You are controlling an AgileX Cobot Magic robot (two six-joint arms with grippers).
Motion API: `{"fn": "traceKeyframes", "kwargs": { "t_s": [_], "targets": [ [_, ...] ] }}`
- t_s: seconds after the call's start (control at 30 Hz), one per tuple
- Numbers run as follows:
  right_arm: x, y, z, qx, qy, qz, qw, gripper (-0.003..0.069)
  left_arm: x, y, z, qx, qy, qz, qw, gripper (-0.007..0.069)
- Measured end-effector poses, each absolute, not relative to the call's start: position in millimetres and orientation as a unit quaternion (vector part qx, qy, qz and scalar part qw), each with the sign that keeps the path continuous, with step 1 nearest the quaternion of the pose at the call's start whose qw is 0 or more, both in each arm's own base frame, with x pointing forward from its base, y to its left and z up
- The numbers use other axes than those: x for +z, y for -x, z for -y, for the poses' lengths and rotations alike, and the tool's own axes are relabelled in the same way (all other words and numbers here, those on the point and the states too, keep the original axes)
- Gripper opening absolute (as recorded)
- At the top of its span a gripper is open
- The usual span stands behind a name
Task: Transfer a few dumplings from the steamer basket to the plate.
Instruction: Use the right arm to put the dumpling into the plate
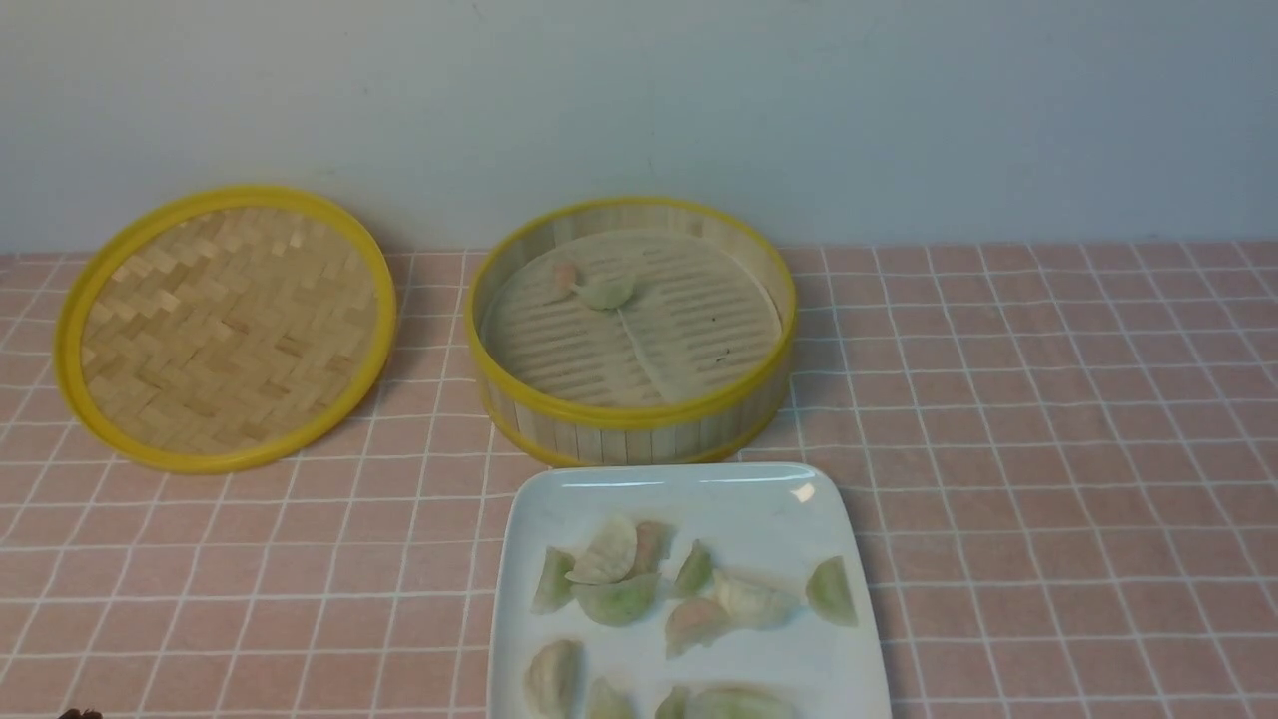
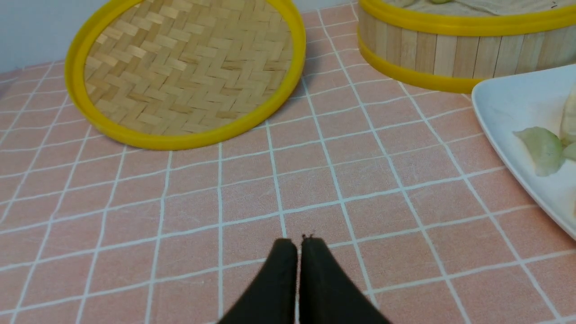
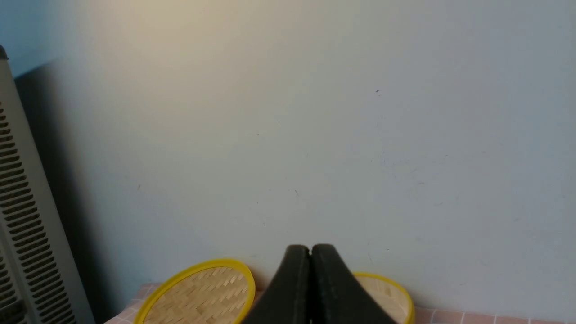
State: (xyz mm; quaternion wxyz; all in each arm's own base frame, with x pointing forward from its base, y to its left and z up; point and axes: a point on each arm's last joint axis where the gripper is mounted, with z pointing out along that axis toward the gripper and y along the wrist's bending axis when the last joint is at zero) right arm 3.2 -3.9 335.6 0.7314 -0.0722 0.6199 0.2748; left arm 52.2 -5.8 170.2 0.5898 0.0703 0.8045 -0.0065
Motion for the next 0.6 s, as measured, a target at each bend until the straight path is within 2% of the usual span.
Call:
{"fn": "traceKeyframes", "kwargs": {
  "t_s": [0.4,0.5,0.6],
  "targets": [
    [320.6,-10.5,-4.0,0.220,0.140,-0.618,0.742,-0.0014,170.2,-52.2,5.8,-0.007,-0.070,-0.804,0.590,-0.0006],
    [309.1,-15.9,-7.2,0.208,0.147,-0.631,0.733,-0.0014,170.2,-52.2,5.8,-0.007,-0.070,-0.804,0.590,-0.0006],
    [294.4,-22.7,-8.9,0.173,0.126,-0.654,0.726,-0.0014,170.2,-52.2,5.8,-0.007,-0.070,-0.805,0.590,-0.0006]
  ]
}}
